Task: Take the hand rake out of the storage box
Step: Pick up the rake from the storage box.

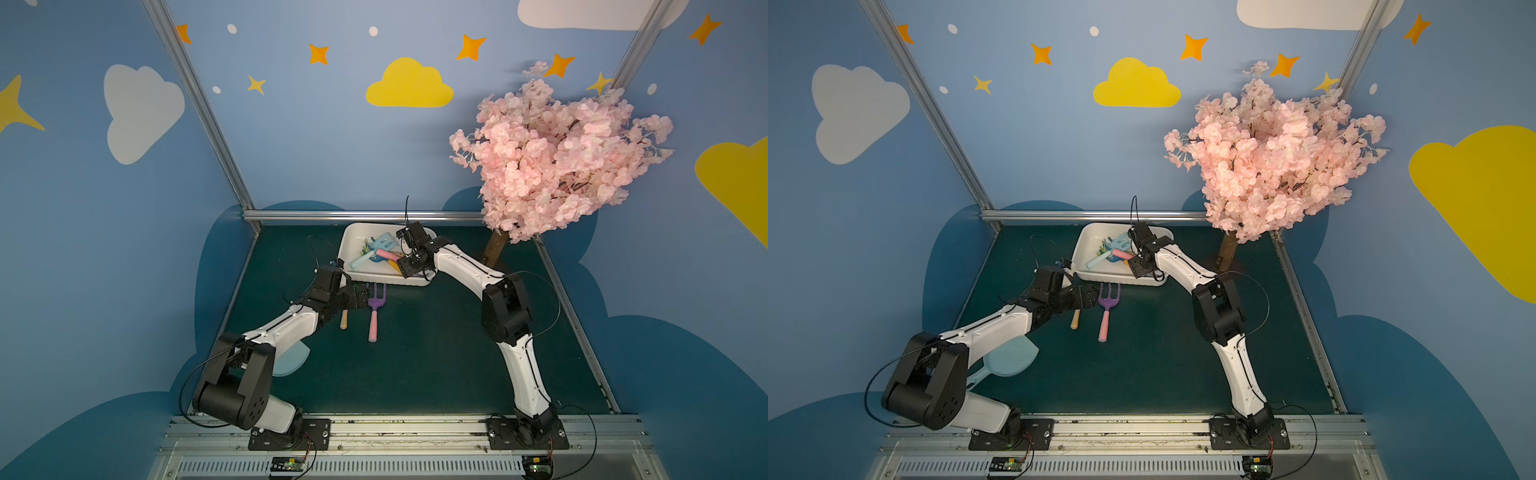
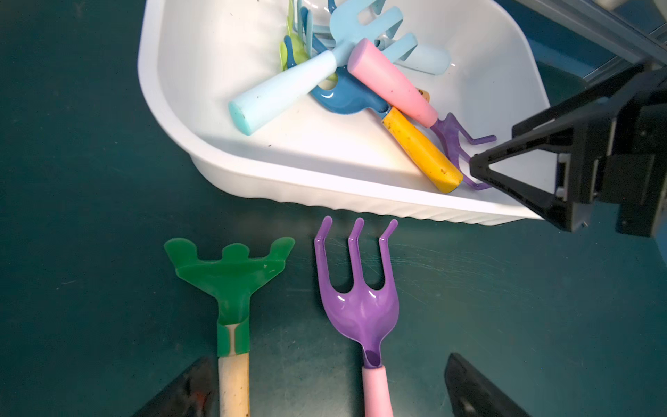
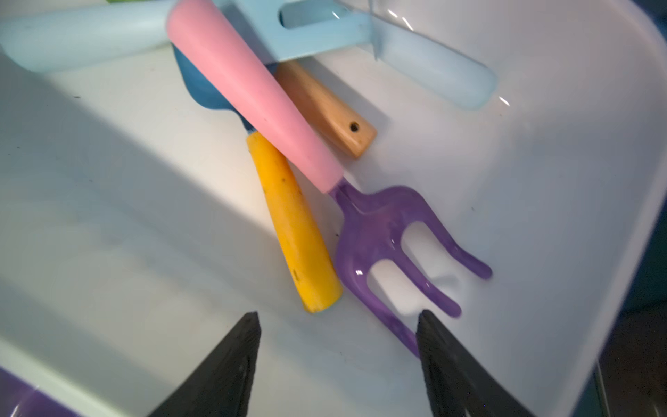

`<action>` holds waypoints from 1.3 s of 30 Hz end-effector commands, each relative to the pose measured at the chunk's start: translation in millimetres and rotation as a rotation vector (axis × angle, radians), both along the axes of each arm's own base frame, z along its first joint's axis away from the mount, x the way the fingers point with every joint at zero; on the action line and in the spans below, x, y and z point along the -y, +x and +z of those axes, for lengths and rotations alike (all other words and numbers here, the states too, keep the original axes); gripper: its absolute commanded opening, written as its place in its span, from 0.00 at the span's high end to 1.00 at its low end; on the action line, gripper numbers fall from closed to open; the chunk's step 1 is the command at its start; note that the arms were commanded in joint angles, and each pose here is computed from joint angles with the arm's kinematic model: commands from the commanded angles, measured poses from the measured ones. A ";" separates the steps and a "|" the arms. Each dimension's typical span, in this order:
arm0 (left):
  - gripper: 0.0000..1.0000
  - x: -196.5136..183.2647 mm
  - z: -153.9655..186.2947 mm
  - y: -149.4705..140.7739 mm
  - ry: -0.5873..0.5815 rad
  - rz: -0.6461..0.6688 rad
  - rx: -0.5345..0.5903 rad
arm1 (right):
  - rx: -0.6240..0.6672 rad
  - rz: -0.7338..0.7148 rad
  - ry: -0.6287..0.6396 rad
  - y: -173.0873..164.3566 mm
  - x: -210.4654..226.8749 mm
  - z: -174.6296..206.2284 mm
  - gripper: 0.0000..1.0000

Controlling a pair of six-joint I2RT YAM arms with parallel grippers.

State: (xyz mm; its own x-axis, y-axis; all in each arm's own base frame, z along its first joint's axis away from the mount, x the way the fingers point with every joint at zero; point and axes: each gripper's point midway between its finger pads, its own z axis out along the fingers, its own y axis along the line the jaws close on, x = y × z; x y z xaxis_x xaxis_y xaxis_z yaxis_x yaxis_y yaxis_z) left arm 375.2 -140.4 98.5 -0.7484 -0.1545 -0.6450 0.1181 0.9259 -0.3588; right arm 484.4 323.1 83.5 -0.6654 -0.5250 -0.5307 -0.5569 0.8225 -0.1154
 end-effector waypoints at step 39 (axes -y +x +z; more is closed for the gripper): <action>0.00 20.4 71.4 28.8 -0.123 -0.093 0.205 | 0.271 0.310 0.089 88.3 -45.4 -7.1 0.80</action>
State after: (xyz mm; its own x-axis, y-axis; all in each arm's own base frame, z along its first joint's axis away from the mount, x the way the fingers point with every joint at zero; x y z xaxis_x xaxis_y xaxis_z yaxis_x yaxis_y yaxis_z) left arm 408.0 -161.8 159.0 -0.6391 -0.1793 -0.7479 0.2594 0.8653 -0.4290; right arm 566.6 370.4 67.5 -0.3347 -0.6293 -0.7014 -0.7323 0.6421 -0.2267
